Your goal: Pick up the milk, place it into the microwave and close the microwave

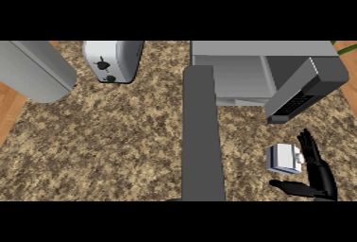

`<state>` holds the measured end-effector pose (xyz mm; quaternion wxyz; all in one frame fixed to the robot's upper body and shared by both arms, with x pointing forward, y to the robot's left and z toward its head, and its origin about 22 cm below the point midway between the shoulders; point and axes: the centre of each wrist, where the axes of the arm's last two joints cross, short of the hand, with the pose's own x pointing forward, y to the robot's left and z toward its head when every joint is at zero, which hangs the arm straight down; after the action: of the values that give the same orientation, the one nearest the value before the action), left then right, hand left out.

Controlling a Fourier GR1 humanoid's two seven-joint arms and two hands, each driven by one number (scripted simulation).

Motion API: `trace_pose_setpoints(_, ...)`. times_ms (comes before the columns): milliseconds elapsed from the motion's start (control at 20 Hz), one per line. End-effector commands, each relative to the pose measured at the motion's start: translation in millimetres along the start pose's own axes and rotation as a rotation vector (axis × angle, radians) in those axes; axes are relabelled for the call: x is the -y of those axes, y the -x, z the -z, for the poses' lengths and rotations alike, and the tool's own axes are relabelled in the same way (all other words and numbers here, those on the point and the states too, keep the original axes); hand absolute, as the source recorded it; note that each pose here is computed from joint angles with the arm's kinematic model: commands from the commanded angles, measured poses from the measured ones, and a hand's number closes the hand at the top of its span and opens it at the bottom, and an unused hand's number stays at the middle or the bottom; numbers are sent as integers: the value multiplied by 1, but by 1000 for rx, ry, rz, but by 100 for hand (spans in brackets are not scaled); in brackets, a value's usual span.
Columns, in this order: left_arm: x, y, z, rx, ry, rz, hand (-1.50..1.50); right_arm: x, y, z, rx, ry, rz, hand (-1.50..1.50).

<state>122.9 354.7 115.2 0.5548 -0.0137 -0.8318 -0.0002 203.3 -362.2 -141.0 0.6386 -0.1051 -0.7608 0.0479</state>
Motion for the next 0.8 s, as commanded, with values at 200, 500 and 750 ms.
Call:
trace_pose_setpoints(200,6,-6,-13,0,9,-22,-150,-18,20,-5,60,-30,20,150)
trace_pose_setpoints(500,-3,3,-5,12,7,-1,-150,-17,4,29,190,-63,-72,150)
trace_pose_setpoints(750,0,-6,-12,2,8,10,-150,-17,-2,38,211,-110,44,150)
